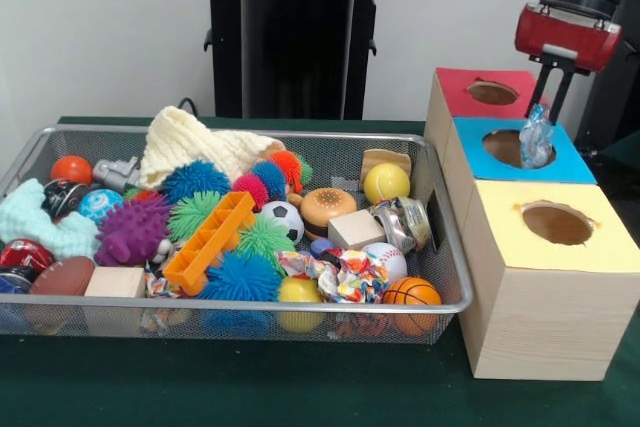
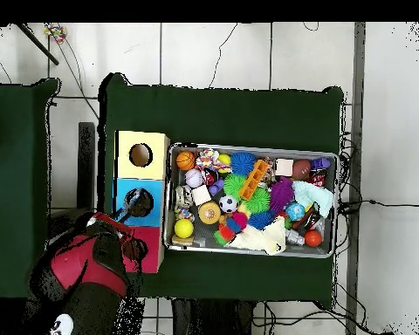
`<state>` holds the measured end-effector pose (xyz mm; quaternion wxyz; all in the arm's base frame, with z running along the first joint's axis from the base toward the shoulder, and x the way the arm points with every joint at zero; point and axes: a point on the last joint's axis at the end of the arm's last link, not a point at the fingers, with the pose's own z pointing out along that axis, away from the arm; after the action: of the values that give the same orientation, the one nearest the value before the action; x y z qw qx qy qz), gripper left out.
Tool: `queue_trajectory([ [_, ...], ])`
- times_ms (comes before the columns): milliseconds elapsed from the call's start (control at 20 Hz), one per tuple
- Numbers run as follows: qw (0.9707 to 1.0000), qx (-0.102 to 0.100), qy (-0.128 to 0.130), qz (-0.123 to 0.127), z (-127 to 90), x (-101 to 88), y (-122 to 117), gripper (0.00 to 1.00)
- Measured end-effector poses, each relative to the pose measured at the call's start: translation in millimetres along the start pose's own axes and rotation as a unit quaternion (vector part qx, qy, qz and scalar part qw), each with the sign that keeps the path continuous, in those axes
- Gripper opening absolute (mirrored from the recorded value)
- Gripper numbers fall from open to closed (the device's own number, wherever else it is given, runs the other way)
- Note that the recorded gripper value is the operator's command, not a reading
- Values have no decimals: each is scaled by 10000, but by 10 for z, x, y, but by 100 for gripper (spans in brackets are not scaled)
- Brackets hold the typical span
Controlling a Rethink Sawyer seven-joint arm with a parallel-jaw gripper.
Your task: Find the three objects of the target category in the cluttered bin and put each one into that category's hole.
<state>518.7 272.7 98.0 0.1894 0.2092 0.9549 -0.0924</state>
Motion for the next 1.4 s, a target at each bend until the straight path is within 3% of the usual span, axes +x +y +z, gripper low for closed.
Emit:
queue_trajectory([
  [450,10000,-9,9,14,0,5,13,0],
  [500,10000,-11,11,13,0,7,15,100],
  [1200,9997,55,148,196,106,-53,-145,100],
  [1350,9994,-35,214,263,140,-16,-181,100],
  [1400,9991,-149,268,290,136,26,-176,100],
])
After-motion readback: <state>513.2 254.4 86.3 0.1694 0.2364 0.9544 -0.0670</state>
